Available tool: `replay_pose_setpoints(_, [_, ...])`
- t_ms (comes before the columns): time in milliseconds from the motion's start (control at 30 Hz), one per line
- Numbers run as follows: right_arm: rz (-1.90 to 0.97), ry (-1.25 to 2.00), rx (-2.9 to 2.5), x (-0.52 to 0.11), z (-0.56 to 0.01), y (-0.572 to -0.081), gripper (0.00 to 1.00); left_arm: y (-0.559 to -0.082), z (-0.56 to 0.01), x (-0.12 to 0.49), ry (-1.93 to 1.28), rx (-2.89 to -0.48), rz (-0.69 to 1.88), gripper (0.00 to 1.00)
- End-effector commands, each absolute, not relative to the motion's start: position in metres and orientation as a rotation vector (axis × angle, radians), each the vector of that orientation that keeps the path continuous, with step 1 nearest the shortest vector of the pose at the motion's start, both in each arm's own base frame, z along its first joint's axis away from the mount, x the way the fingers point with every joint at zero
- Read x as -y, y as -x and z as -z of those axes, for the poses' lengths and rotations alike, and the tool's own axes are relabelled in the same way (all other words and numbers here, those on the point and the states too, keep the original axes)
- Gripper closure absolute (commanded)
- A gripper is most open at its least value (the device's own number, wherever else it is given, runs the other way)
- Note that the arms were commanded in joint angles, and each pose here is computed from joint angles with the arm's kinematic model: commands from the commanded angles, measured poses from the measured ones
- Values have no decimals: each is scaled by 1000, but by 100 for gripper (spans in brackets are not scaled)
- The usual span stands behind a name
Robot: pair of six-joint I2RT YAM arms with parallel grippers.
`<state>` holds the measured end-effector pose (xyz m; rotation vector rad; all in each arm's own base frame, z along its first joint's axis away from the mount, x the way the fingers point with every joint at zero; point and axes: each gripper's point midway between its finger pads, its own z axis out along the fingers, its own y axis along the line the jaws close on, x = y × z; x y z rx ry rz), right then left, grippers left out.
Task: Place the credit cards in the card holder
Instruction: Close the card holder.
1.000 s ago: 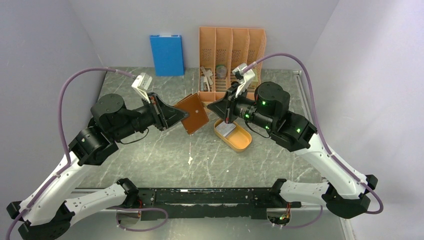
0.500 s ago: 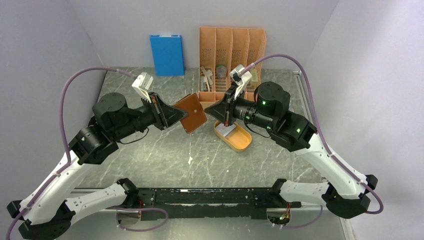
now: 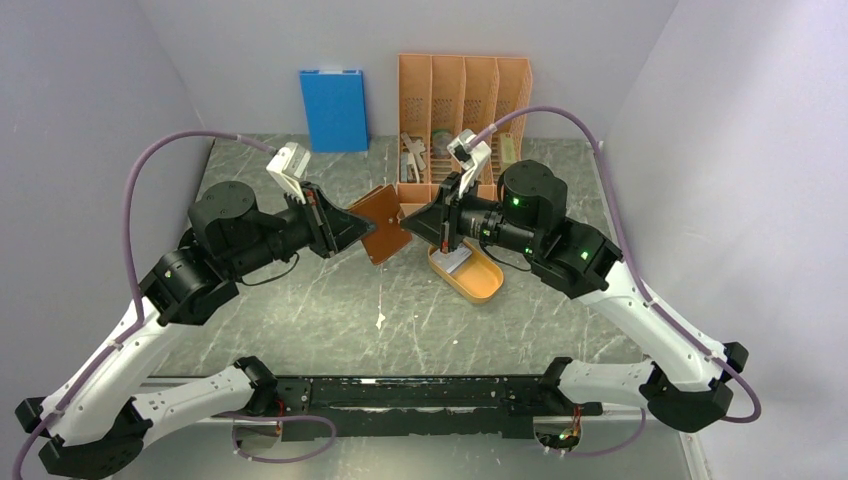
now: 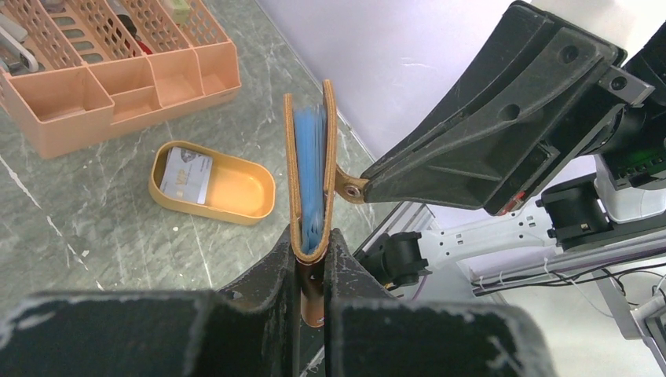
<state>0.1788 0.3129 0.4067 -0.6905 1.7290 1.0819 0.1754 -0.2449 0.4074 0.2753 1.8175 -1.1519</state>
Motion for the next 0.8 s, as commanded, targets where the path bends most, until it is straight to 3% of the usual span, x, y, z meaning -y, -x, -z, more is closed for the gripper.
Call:
replay_pose_setpoints(0, [-1132,665,-1681,-316,-421,-176,100,-174,-428,243,-295,-1750,1163,95])
replay_pose_setpoints(767, [-1126,666,-1734,-327,-408,-184,100,-170,-430,248,-322,-1734,1201,95])
